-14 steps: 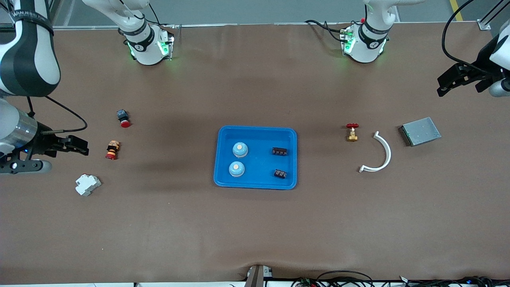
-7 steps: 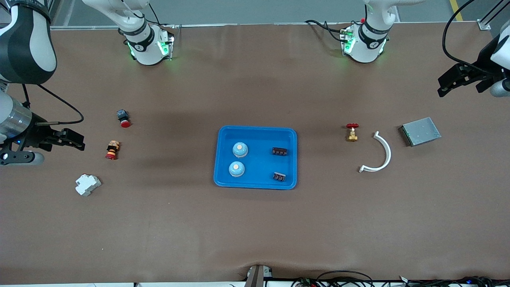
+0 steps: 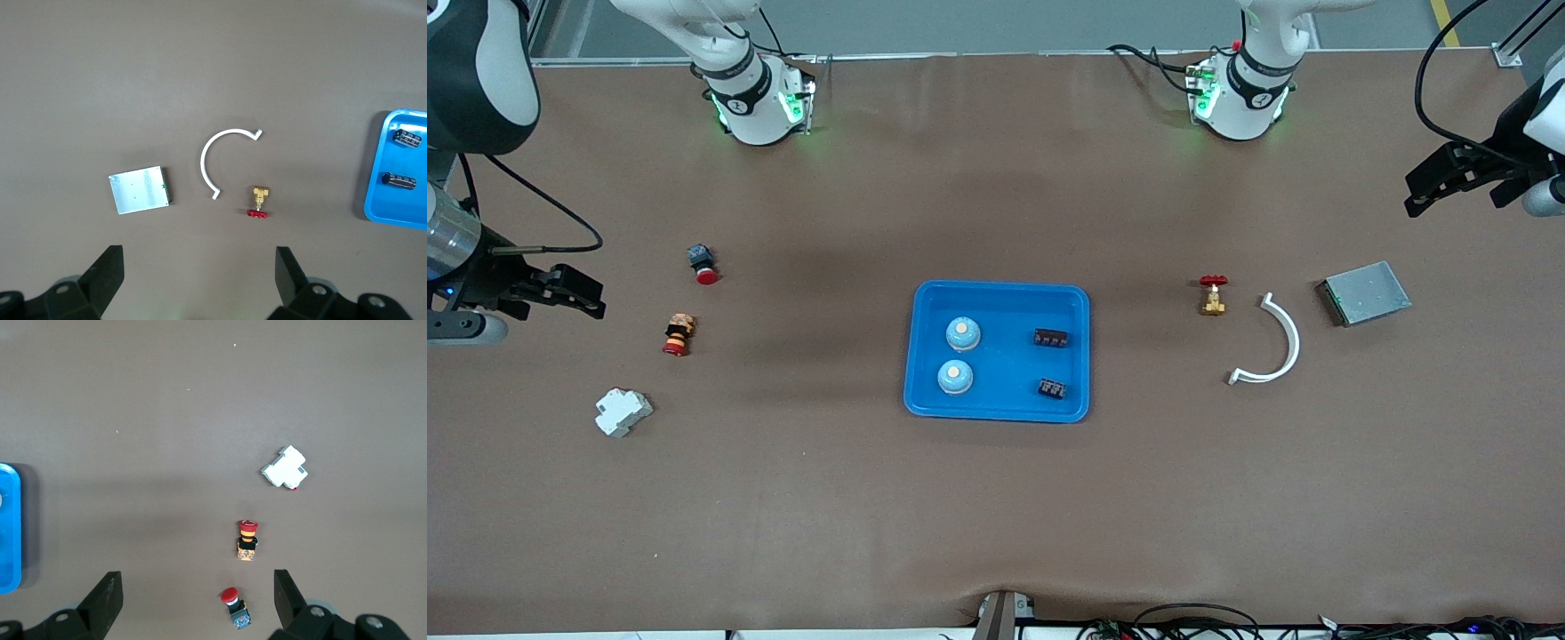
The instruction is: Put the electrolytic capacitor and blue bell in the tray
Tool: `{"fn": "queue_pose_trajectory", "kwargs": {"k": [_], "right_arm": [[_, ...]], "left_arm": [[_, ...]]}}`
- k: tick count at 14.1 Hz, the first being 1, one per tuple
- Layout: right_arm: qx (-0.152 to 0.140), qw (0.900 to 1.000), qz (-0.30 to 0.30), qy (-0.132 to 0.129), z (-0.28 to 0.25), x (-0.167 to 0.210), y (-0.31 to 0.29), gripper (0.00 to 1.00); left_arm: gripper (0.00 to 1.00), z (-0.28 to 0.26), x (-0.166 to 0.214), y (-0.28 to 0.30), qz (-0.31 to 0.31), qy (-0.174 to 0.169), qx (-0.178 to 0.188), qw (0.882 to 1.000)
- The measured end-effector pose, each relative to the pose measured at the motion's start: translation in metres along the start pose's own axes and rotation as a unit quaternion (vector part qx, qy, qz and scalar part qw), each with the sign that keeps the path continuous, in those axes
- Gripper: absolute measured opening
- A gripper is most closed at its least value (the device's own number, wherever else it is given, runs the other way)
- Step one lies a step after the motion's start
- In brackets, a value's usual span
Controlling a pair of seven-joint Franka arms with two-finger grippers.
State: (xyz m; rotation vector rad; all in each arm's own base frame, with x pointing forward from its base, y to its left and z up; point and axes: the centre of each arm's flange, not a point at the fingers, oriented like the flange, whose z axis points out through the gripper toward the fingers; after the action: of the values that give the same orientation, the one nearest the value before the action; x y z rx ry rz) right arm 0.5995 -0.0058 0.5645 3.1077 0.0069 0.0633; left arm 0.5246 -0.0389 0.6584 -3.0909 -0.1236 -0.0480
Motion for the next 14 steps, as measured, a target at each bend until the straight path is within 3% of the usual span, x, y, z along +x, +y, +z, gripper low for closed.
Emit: {"fn": "queue_pose_trajectory", "kwargs": {"k": [8,14], "right_arm": [[-0.001,1.000,0.010,0.005,-0.020,-0.013,0.009,1.00],[0.035,0.999,0.036,-0.015,-0.020,-0.020,0.010,1.00]], "left_arm": [[1.00,-0.002,-0.001,0.001,0.002,0.000,0.000,1.000],[1.00,-0.003,-0.001,0.003,0.003,-0.001,-0.012,1.000]]}}
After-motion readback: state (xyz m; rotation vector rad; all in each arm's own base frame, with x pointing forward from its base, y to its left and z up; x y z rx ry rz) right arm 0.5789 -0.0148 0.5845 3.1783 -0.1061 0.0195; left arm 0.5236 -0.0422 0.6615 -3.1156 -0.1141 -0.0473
